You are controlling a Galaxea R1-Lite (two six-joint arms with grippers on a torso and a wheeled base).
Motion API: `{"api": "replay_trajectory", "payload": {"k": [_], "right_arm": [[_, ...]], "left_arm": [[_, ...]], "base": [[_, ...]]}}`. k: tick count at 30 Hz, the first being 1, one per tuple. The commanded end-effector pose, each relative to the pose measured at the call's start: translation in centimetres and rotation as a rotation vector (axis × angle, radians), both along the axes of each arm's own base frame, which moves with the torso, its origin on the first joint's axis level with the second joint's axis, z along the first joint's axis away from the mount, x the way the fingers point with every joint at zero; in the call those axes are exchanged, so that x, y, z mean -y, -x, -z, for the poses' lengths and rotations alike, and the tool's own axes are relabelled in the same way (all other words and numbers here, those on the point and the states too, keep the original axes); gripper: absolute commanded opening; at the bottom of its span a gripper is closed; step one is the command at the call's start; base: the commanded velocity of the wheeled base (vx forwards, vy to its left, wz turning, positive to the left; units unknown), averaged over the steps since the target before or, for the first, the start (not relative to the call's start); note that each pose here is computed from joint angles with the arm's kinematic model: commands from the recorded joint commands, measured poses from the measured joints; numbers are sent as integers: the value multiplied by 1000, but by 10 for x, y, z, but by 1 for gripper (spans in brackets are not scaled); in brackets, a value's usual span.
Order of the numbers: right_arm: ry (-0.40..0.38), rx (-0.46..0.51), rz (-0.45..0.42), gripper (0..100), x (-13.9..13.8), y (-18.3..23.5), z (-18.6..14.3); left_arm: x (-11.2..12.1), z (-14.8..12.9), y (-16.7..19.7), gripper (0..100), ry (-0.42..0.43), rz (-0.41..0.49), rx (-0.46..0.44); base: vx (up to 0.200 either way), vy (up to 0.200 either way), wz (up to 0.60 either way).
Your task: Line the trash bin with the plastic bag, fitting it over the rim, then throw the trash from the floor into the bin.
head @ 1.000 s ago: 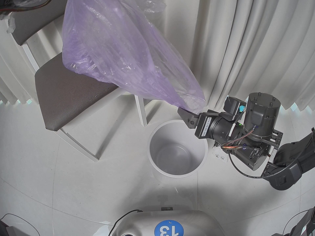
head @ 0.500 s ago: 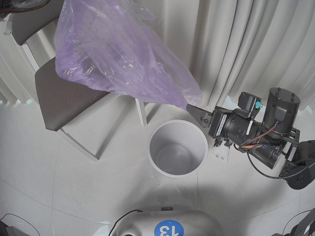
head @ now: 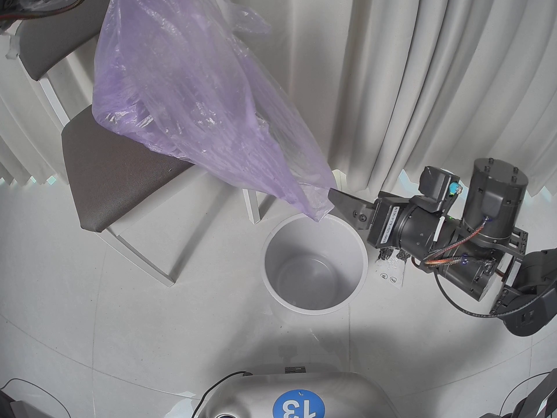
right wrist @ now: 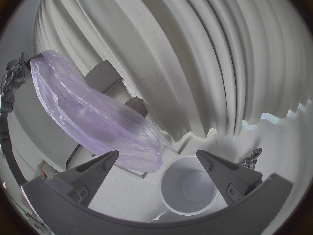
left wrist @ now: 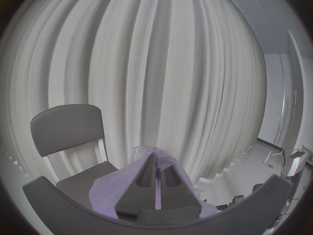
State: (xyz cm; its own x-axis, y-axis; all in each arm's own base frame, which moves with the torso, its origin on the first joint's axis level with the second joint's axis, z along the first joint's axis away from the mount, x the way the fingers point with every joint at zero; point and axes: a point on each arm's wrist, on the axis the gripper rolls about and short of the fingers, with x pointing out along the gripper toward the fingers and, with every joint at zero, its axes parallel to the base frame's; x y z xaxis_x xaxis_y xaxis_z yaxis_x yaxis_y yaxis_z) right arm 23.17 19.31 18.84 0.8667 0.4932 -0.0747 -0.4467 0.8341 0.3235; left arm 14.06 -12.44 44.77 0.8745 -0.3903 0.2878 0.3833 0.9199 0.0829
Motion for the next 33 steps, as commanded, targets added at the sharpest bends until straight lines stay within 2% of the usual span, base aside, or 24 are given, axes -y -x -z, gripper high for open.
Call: {"api": "replay_trajectory", "payload": {"k": [1,15,27,33], "right_arm": [[21,-27,-8,100,-10,-7,12],[8,-18,8,100,-37,-38,18],[-11,1,71,100,-26,-60,14],[-15,-23,86,100,-24,-66,22]], "left_arm": [[1,0,-1,0,3,1,3],[2,-1,0,0,6,5,8],[3,-2,0,0,9,15,10],[5,-2,-1,0,10,18,11]], "base": [[0,0,0],[0,0,0],[0,0,0],[0,0,0]]}}
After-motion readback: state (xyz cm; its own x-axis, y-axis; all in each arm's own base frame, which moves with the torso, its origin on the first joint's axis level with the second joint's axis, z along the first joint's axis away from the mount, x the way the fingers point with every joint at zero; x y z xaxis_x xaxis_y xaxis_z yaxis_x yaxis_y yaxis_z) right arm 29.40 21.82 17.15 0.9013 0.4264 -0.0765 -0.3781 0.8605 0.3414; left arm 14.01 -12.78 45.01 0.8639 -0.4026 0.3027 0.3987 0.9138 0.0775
